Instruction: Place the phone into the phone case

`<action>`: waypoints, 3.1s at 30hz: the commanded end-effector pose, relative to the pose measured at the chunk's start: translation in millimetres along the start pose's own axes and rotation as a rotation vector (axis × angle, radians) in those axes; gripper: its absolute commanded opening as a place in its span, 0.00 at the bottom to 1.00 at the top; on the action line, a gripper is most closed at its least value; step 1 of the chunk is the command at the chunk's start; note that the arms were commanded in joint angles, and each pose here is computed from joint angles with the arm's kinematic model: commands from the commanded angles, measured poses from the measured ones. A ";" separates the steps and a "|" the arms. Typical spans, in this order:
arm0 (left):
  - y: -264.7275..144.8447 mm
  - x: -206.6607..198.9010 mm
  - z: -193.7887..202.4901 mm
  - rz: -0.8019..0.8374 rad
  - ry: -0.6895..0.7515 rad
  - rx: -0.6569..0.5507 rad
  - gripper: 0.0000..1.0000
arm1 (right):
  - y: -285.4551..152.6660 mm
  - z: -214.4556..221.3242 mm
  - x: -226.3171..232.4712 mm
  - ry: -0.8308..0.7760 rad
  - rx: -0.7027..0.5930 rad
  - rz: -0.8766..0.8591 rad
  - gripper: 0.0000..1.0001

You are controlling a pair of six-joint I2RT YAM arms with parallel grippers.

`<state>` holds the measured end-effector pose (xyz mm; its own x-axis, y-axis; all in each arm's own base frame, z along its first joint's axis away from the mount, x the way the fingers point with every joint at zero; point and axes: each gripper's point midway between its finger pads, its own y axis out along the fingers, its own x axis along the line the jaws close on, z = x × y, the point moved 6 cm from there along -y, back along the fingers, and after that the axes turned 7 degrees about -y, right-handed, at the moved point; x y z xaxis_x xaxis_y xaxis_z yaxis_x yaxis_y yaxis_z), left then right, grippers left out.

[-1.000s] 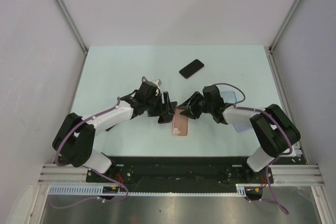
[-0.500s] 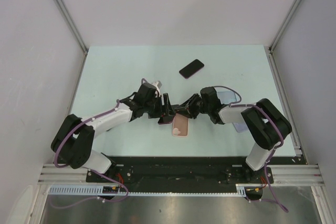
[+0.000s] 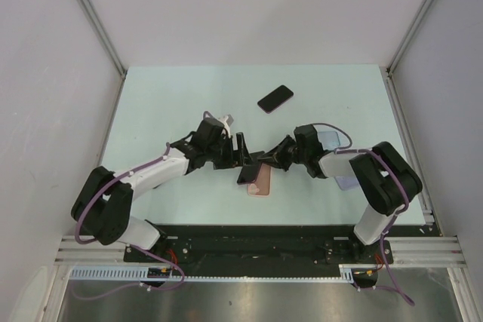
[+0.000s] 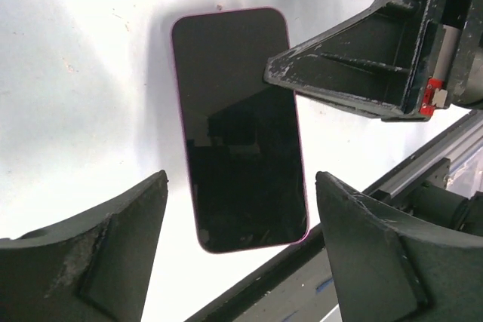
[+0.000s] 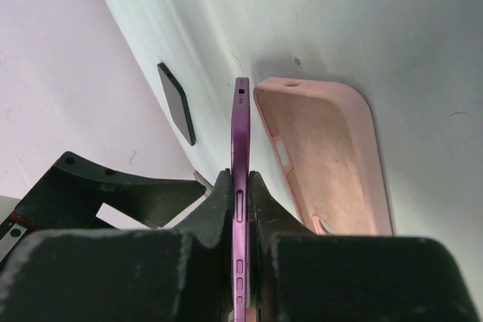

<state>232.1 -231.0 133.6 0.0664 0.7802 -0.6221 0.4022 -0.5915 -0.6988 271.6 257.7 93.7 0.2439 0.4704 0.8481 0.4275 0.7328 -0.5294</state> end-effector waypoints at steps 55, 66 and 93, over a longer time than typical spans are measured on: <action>63.6 36.7 23.8 -0.042 -0.088 0.184 0.00 | -3.6 -9.8 -35.8 -0.460 0.074 -0.029 0.00; 66.0 25.0 33.2 -0.028 -0.072 0.199 0.00 | 4.1 -0.2 -48.0 -0.369 0.035 -0.025 0.00; 24.4 -2.4 7.3 -0.063 0.008 -0.006 0.15 | -49.1 -12.0 -37.8 -0.467 -0.004 0.059 0.56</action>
<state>224.1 -244.7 97.8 0.0146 0.8313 -0.5556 0.3621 -0.5224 -0.7720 255.2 212.4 81.8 -0.1108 0.6357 0.7640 0.4175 0.7273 -0.5446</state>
